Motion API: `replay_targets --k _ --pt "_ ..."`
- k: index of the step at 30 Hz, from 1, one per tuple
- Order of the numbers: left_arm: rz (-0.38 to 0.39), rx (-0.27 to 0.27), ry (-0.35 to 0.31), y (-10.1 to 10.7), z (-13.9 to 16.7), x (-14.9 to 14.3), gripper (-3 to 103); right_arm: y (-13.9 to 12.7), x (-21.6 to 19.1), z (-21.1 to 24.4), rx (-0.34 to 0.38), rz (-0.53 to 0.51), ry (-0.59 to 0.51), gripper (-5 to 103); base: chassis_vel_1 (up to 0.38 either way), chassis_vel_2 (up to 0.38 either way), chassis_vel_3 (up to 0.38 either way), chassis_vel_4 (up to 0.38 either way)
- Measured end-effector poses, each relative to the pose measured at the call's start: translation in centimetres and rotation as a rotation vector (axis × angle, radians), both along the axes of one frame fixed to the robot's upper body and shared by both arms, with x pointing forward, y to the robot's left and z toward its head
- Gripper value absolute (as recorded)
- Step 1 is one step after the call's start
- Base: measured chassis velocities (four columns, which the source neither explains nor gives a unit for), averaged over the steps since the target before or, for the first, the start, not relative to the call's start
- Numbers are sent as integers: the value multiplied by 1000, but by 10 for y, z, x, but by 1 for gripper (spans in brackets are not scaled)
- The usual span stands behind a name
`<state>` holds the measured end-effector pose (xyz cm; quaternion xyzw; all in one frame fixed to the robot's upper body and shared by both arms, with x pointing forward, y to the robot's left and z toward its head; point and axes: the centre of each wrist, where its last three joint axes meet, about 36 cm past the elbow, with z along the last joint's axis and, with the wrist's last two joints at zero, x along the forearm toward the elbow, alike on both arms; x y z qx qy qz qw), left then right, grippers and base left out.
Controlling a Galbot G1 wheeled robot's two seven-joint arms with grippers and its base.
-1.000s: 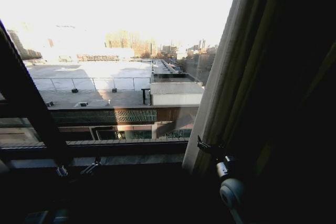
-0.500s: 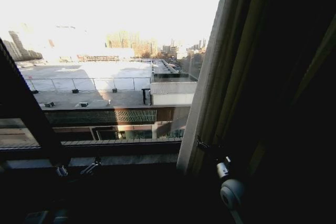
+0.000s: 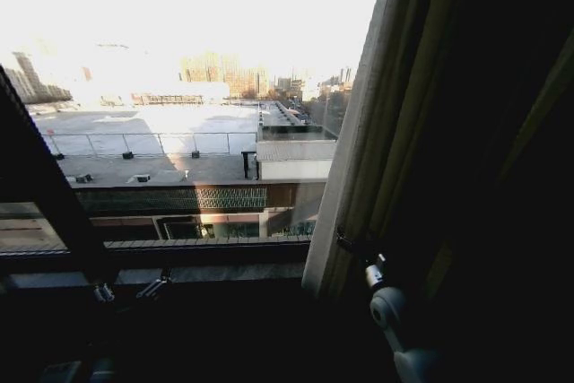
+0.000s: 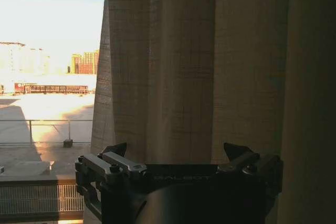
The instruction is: Open the curtains by pulling them apart, changing their state from closed to fully open.
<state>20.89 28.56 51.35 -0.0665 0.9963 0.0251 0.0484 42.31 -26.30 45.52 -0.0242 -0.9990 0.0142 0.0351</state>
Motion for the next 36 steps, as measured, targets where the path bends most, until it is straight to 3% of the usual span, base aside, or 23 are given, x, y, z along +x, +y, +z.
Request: replay_targets --k 9,10,12,13,14,16,19,21,22,25,28,31,34,36 --pt "-1 6 3 -2 -1 0 100 4 20 8 15 17 -33 101 0 0 0 0" --pt "-1 6 4 -2 -1 0 100 5 22 9 15 21 -36 91 0 0 0 0" --pt "0 6 4 -2 -1 0 100 5 23 10 15 22 -39 91 0 0 0 0" --pt "1 5 4 -2 -1 0 100 5 23 10 14 23 -40 86 0 0 0 0" --pt "2 3 5 -3 -1 0 100 5 24 11 11 26 -44 75 0 0 0 0" --pt "3 3 5 -3 -1 0 100 5 25 11 9 27 -44 75 0 0 0 0" --pt "4 2 5 -3 -1 0 100 4 26 12 5 34 -44 58 0 0 0 0" --pt "5 2 5 -3 -1 0 100 4 26 12 5 35 -44 58 0 0 0 0" --pt "5 2 5 -3 -1 0 100 4 26 12 3 38 -44 47 0 0 0 0" --pt "6 3 3 -3 -1 0 100 4 27 12 2 42 -46 42 0 0 0 0" --pt "6 4 0 -3 -1 1 100 4 28 14 2 43 -51 26 0 0 0 0" --pt "6 3 0 -3 0 1 100 4 28 14 1 43 -51 21 0 0 0 0" --pt "6 3 -1 -3 0 1 100 3 27 14 1 43 -50 5 0 0 0 0" --pt "6 3 0 -3 0 1 100 4 27 13 2 43 -49 2 0 0 0 0"
